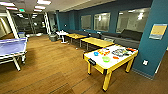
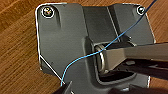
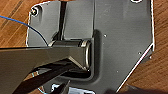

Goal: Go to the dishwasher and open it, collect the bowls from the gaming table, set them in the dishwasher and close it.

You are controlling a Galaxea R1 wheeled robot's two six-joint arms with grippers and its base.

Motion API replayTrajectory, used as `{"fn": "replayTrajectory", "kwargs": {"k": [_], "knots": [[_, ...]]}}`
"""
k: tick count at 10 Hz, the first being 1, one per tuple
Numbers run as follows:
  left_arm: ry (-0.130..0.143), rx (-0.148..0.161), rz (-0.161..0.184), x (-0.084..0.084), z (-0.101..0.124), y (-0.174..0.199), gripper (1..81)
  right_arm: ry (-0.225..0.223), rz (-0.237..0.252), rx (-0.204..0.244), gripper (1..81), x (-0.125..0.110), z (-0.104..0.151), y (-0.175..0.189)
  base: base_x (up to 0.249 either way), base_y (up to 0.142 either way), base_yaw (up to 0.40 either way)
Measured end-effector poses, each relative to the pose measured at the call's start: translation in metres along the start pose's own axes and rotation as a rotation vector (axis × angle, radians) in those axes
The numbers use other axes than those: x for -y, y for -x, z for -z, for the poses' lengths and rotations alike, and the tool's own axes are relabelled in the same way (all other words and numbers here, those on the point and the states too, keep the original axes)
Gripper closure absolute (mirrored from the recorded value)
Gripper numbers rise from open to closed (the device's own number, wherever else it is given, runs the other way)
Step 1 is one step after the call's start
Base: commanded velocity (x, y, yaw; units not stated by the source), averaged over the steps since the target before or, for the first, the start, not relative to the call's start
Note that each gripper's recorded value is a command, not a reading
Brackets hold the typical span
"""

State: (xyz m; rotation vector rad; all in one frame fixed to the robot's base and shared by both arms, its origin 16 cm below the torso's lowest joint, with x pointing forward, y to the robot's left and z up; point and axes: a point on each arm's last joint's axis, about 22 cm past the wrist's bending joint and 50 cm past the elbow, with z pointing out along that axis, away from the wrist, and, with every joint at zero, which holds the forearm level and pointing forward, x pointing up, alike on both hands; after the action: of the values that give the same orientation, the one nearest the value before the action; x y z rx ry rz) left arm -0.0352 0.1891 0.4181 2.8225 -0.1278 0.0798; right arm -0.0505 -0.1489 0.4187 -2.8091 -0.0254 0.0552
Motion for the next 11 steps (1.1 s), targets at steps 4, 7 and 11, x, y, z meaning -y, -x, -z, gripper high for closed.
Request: {"fn": "replayTrajectory", "kwargs": {"k": [4,7,11], "knots": [[0.000,-0.001,0.000,0.0000,0.0000,-0.0006,1.0,0.000,0.000,-0.001,1.0,0.0000,0.0000,-0.0005,0.000,0.000,-0.400],[-0.001,-0.002,0.000,0.0008,0.0001,-0.0017,1.0,0.000,-0.001,0.002,1.0,0.0002,-0.0001,0.0016,0.000,0.000,-0.342],[-0.003,-0.004,0.007,0.0027,0.0006,-0.0030,1.0,0.000,-0.001,0.001,1.0,0.0002,-0.0001,0.0010,0.000,0.000,-0.092]]}}
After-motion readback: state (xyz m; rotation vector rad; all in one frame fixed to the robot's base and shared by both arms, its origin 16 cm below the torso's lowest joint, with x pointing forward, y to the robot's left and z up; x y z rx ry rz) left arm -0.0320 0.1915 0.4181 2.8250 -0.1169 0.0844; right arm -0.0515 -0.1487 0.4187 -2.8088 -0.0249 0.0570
